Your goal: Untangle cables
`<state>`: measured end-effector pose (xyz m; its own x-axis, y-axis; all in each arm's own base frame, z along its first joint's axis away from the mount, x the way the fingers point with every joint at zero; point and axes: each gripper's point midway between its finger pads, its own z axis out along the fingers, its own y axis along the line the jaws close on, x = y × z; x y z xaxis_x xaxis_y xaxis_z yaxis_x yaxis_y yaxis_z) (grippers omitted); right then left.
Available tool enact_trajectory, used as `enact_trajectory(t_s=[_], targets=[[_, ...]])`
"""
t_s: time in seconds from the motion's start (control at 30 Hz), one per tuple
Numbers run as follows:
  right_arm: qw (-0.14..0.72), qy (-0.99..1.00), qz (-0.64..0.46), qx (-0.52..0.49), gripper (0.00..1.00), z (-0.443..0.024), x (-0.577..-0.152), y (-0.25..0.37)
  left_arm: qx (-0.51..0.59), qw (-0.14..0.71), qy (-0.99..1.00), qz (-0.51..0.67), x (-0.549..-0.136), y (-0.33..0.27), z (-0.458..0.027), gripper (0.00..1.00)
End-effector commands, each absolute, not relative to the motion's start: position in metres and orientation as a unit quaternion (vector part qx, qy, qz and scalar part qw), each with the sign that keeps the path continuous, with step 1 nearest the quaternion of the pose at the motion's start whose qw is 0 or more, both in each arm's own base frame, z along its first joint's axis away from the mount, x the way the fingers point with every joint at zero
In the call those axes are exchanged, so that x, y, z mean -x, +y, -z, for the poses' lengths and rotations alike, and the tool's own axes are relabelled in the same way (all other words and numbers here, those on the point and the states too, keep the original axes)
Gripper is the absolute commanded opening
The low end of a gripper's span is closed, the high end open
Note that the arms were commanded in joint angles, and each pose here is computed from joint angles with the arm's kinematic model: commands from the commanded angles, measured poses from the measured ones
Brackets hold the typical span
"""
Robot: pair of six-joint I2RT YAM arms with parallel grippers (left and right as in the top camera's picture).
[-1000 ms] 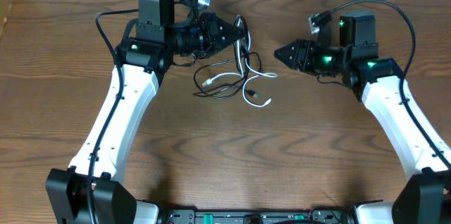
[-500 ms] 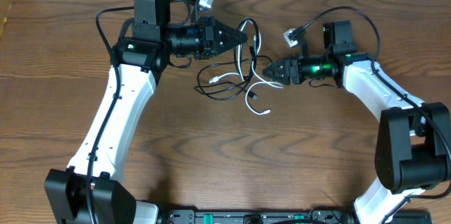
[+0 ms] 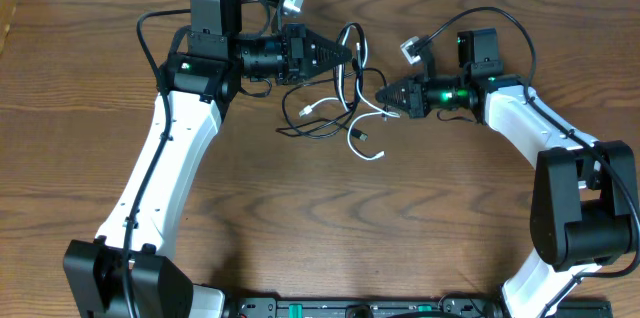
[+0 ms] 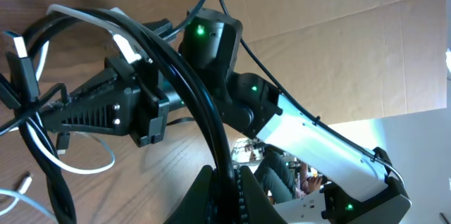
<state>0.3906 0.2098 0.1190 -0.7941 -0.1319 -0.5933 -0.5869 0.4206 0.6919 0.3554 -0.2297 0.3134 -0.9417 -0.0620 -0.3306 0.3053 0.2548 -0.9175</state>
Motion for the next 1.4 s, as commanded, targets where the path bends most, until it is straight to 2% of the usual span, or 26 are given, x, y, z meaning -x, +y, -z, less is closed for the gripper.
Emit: enact_trajectory(t_s=[0.0,0.2,0.37,0.6,0.8,0.97,1.0,1.03,1.07,1.1,1.13,1.17,1.37], targets=[[0.246,0.792,-0.519,0.204,0.01,-0.164,-0.387,0.21,-0.096,0.174,0.772,0.604,-0.353,-0.227,-0.325,0.07],[0.318,0.762,-0.516,0.226,0.01,-0.239,-0.378,0.209,-0.096,0.174,0.774,0.601,-0.353,-0.227,-0.321,0.07],[0.344,0.752,-0.519,0.216,0.01,-0.273,-0.372,0.208,-0.093,0.169,0.776,0.6,-0.353,-0.227,-0.318,0.07],[0.33,0.777,-0.5,0.195,0.01,-0.256,-0.375,0.237,-0.069,0.15,0.778,0.606,-0.352,-0.228,-0.318,0.07],[0.314,0.831,-0.445,0.112,0.01,-0.219,-0.388,0.269,-0.038,0.125,0.78,0.611,-0.352,-0.228,-0.319,0.07],[0.328,0.832,-0.44,0.08,0.01,-0.208,-0.399,0.296,-0.032,0.12,0.78,0.613,-0.352,-0.228,-0.319,0.07],[0.33,0.83,-0.441,0.081,0.12,-0.206,-0.4,0.301,-0.032,0.12,0.78,0.613,-0.352,-0.228,-0.319,0.08],[0.329,0.831,-0.441,0.081,0.47,-0.204,-0.4,0.302,-0.032,0.12,0.78,0.613,-0.352,-0.228,-0.319,0.07],[0.327,0.832,-0.441,0.082,0.75,-0.202,-0.4,0.304,-0.032,0.12,0.78,0.613,-0.352,-0.228,-0.319,0.07],[0.325,0.833,-0.441,0.081,0.89,-0.201,-0.4,0.303,-0.032,0.12,0.78,0.613,-0.352,-0.228,-0.319,0.08],[0.323,0.834,-0.44,0.079,0.97,-0.199,-0.4,0.302,-0.032,0.12,0.78,0.613,-0.352,-0.228,-0.319,0.08],[0.32,0.834,-0.442,0.079,0.99,-0.2,-0.4,0.3,-0.033,0.12,0.78,0.613,-0.352,-0.228,-0.319,0.07],[0.316,0.814,-0.483,0.074,0.99,-0.233,-0.399,0.272,-0.041,0.141,0.785,0.602,-0.356,-0.226,-0.316,0.08]])
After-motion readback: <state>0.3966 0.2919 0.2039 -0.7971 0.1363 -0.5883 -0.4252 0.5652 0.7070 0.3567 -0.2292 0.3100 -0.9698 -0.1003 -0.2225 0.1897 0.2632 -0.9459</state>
